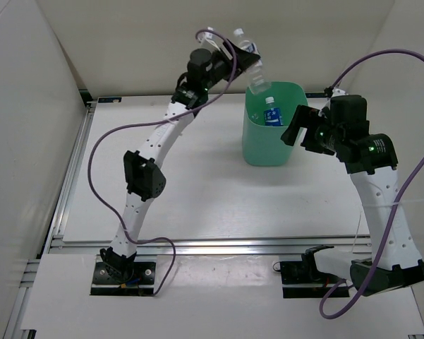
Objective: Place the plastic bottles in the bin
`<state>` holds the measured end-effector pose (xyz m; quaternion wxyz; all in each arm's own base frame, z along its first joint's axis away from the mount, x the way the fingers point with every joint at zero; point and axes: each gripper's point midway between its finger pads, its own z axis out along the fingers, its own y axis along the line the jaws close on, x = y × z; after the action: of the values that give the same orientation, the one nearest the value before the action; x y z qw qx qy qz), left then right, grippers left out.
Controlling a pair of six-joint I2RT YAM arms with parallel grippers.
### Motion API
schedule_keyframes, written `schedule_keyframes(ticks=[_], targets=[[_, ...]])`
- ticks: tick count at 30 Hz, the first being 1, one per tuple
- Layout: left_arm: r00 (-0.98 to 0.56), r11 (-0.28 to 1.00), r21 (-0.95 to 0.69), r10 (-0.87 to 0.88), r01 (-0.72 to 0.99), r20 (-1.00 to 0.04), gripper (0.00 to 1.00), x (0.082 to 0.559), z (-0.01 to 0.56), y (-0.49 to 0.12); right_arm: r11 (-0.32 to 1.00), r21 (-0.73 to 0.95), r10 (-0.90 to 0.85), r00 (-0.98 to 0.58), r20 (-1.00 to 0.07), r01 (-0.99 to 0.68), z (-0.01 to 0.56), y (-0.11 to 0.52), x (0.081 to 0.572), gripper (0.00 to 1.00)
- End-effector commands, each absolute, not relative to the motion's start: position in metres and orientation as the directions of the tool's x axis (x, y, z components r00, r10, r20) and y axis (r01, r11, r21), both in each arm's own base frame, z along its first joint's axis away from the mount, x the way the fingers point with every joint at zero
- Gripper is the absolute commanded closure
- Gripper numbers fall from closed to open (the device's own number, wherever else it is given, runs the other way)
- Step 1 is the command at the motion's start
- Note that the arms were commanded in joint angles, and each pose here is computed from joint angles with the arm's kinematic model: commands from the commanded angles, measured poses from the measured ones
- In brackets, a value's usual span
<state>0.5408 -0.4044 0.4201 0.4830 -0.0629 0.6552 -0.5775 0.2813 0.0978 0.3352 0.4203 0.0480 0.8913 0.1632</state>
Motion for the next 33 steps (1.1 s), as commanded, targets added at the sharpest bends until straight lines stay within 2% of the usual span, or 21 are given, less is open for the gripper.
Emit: schedule_keyframes(ticks=[1,4,5,6,8,12,13,16,18,19,20,21,22,23,25,26,27,31,33], targets=[[-0.543,0.273,-0.823,-0.642,0.498,-0.542,0.26,0.524,0.422,-0.435,0.944,0.325,0.228,-0.591,-0.774,-0.061,0.354,0.092,0.277,0.00],[-0.559,0.286,-0.816,-0.613,0.502,-0.559,0.22,0.516,0.409,-0.450,0.945,0.321,0.224,-0.605,-0.764,-0.055,0.348,0.092,0.275,0.00],[-0.566,0.295,-0.814,-0.600,0.500,-0.565,0.19,0.513,0.402,-0.455,0.945,0.323,0.226,-0.599,-0.769,-0.058,0.351,0.092,0.273,0.00],[-0.571,0.300,-0.817,-0.596,0.493,-0.564,0.09,0.514,0.397,-0.456,0.945,0.323,0.226,-0.599,-0.769,-0.058,0.351,0.092,0.273,0.00],[-0.560,0.324,-0.794,-0.574,0.514,-0.597,0.00,0.508,0.395,-0.459,0.943,0.326,0.223,-0.608,-0.762,-0.062,0.348,0.093,0.273,0.00],[-0.553,0.413,-0.767,-0.533,0.491,-0.640,0.00,0.503,0.380,-0.448,0.943,0.326,0.223,-0.608,-0.762,-0.062,0.348,0.093,0.273,0.00],[-0.575,0.451,-0.769,-0.512,0.453,-0.638,0.00,0.503,0.356,-0.446,0.945,0.321,0.224,-0.605,-0.764,-0.055,0.347,0.092,0.273,0.00],[-0.561,0.491,-0.749,-0.499,0.445,-0.660,0.00,0.497,0.361,-0.421,0.945,0.323,0.226,-0.599,-0.769,-0.058,0.350,0.091,0.271,0.00],[-0.535,0.543,-0.717,-0.484,0.436,-0.692,0.00,0.500,0.360,-0.397,0.945,0.323,0.226,-0.599,-0.769,-0.058,0.348,0.091,0.273,0.00],[-0.544,0.586,-0.707,-0.470,0.397,-0.695,0.00,0.500,0.339,-0.385,0.947,0.317,0.227,-0.595,-0.771,-0.050,0.348,0.090,0.273,0.00],[-0.512,0.596,-0.695,-0.483,0.403,-0.711,0.00,0.487,0.363,-0.366,0.945,0.325,0.237,-0.596,-0.767,-0.044,0.348,0.090,0.273,0.00],[-0.498,0.618,-0.686,-0.488,0.383,-0.717,0.00,0.482,0.363,-0.352,0.949,0.315,0.236,-0.599,-0.765,-0.028,0.344,0.087,0.274,0.00],[-0.515,0.682,-0.670,-0.478,0.293,-0.712,0.00,0.481,0.325,-0.328,0.949,0.315,0.236,-0.598,-0.766,-0.028,0.342,0.088,0.276,0.00],[-0.474,0.680,-0.670,-0.504,0.298,-0.722,0.00,0.463,0.351,-0.307,0.948,0.317,0.246,-0.595,-0.765,-0.016,0.342,0.086,0.276,0.00],[-0.441,0.739,-0.621,-0.481,0.261,-0.758,0.00,0.447,0.339,-0.278,0.946,0.324,0.242,-0.608,-0.756,-0.026,0.339,0.089,0.275,0.00],[-0.490,0.781,-0.592,-0.443,0.201,-0.751,0.00,0.432,0.296,-0.265,0.938,0.342,0.239,-0.619,-0.748,-0.051,0.339,0.095,0.273,0.00],[-0.442,0.787,-0.576,-0.446,0.220,-0.778,0.00,0.412,0.316,-0.248,0.936,0.348,0.236,-0.631,-0.739,-0.058,0.335,0.097,0.272,0.00],[-0.376,0.874,-0.480,-0.420,0.078,-0.826,0.00,0.365,0.284,-0.183,0.937,0.346,0.232,-0.647,-0.726,-0.052,0.327,0.099,0.277,0.00],[-0.315,0.908,-0.413,-0.412,-0.068,-0.855,0.00,0.344,0.269,-0.134,0.935,0.350,0.228,-0.659,-0.717,-0.056,0.324,0.102,0.279,0.00]])
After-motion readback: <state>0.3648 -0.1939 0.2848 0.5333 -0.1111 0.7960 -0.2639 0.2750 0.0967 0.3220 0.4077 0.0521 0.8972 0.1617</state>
